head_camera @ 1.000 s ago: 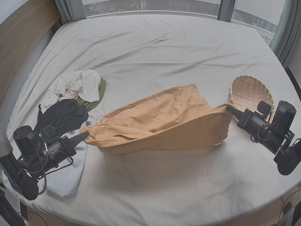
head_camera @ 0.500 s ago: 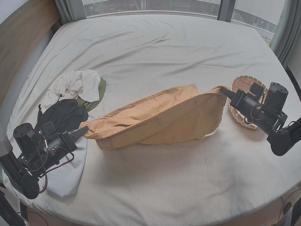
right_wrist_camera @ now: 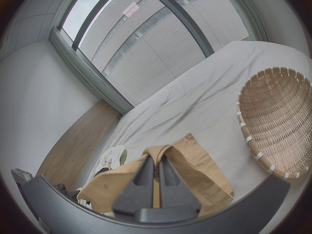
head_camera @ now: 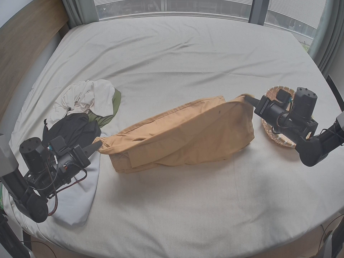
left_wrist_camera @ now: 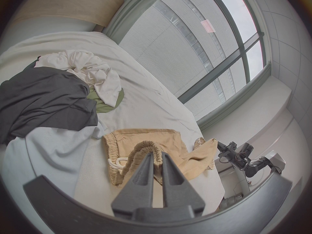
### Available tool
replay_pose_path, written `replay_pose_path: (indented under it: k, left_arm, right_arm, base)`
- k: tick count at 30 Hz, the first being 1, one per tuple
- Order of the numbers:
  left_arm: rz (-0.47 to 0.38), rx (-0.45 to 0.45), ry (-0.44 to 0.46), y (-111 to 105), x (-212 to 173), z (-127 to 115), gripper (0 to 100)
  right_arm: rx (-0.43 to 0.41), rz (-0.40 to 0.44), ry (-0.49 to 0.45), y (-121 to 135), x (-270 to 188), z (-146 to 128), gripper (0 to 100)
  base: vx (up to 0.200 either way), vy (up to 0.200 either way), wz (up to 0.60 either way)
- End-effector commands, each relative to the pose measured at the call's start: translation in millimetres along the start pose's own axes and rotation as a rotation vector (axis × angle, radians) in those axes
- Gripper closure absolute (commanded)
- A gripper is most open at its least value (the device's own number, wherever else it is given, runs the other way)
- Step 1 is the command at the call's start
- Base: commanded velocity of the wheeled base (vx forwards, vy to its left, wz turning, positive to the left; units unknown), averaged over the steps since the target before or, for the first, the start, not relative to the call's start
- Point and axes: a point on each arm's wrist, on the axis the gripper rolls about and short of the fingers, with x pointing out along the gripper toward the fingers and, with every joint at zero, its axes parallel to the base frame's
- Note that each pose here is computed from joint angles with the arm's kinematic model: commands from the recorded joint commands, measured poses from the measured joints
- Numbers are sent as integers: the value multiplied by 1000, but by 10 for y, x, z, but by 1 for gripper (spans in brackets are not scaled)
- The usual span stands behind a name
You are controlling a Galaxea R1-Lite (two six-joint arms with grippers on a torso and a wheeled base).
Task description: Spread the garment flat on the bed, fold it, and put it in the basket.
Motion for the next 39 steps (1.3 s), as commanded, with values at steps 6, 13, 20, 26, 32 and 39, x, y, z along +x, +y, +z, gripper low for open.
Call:
replay_pose_path:
  k: [6, 13, 20, 26, 32, 39]
  left_arm:
    - [1, -14, 18, 16, -1, -46, 100]
    - [2, -17, 39, -6, -32, -97, 100]
    - [6, -21, 43, 10, -10, -104, 100]
    - [16, -27, 30, 85, 89, -77, 100]
    - [58, -42, -4, 184, 158, -39, 100]
    - [109, -94, -34, 311, 237, -37, 100]
  right_arm:
    - [0, -8, 10, 86, -282, 33, 100]
    - [9, -35, 46, 26, -355, -69, 100]
    - [0, -25, 5, -45, -111, 21, 100]
    - [-1, -12, 1, -150, 208, -46, 100]
    - [-4, -1, 1, -222, 428, -124, 100]
    - [-8, 5, -15, -335, 642, -201, 100]
  base:
    - [0, 0, 0]
    - [0, 0, 0]
    - [0, 0, 0]
    - [0, 0, 0]
    - [0, 0, 0]
    - [0, 0, 0]
